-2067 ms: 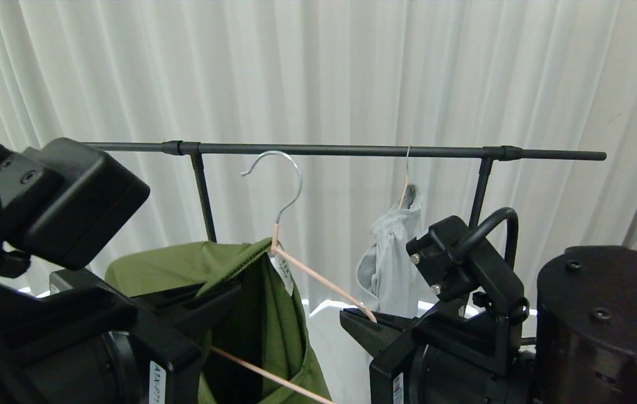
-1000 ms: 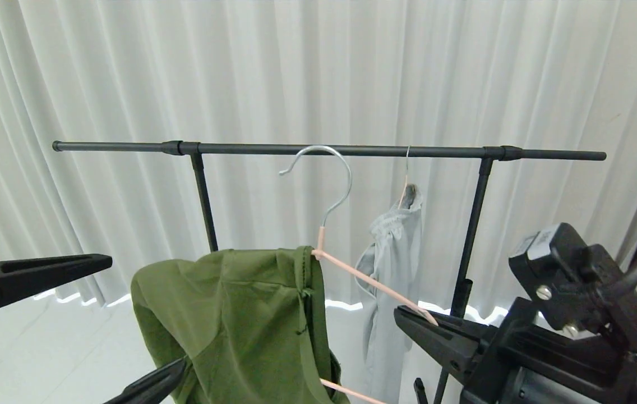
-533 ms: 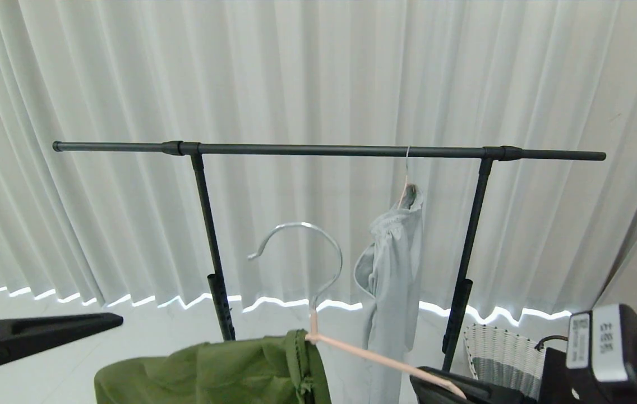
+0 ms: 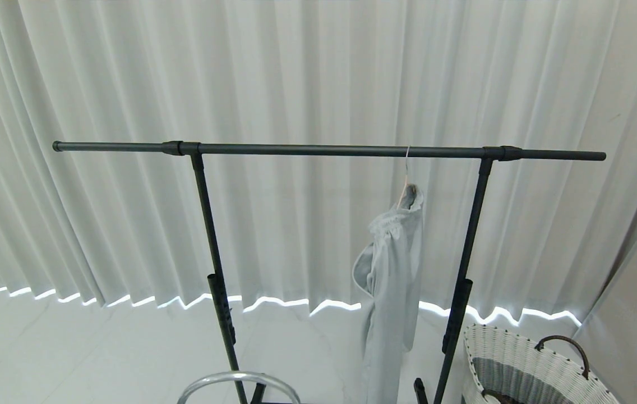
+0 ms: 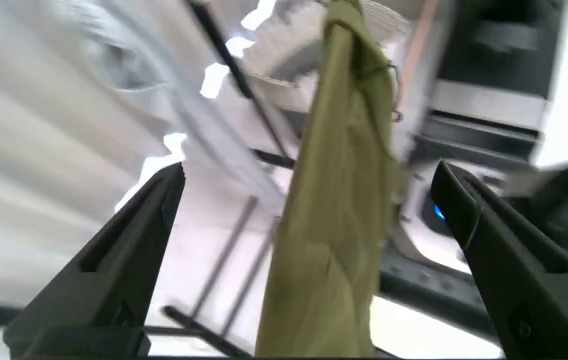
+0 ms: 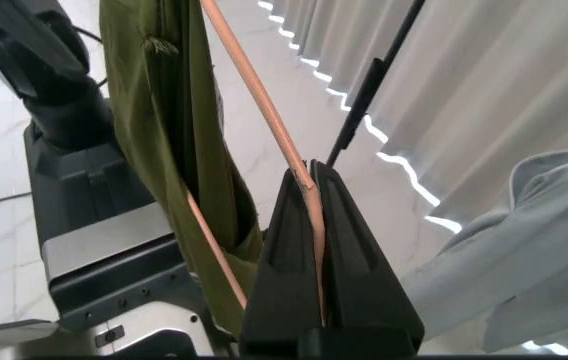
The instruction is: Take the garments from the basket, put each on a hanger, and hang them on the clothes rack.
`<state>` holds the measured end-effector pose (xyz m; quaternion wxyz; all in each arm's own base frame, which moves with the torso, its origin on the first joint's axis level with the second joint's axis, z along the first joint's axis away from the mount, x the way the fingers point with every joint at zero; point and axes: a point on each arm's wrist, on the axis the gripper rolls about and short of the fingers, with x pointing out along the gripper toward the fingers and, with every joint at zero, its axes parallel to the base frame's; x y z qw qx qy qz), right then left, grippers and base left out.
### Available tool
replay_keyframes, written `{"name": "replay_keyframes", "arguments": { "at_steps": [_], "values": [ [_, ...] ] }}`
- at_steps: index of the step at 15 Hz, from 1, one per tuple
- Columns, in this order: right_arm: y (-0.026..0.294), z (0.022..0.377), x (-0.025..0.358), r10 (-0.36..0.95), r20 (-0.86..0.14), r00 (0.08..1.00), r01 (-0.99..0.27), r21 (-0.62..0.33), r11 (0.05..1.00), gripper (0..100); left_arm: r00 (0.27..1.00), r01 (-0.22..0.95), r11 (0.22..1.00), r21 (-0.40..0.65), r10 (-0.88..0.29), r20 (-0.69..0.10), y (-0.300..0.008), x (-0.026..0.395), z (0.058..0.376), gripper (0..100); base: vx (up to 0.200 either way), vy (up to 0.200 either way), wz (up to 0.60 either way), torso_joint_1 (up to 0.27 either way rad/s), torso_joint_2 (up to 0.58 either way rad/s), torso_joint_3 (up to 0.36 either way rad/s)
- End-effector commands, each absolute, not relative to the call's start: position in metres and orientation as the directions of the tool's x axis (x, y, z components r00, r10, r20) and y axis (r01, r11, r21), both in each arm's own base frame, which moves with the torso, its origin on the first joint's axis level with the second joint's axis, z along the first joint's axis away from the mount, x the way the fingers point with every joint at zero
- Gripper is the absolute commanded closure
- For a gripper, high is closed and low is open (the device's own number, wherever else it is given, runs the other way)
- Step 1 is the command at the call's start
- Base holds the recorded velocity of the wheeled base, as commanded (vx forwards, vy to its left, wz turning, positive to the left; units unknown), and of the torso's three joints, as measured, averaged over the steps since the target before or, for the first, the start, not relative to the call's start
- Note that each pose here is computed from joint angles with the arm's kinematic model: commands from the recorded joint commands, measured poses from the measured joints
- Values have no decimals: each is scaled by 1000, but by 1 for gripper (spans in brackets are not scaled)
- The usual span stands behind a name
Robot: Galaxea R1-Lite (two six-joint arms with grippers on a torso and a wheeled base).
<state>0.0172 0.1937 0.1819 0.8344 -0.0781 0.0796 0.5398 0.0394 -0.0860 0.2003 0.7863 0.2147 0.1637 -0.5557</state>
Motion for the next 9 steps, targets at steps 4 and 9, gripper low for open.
{"name": "replay_keyframes", "arguments": {
  "at_steps": [4,9],
  "values": [
    [195,182,11,901,-218,374,-927,-46,373,100,323,942,320,100,-786,-526,-102,48,181,0,0,0,0,0,0,0],
    [194,184,11,903,-210,375,-926,-55,372,100,320,943,317,101,-781,-536,-100,47,177,100,0,0,0,0,0,0]
  ]
}}
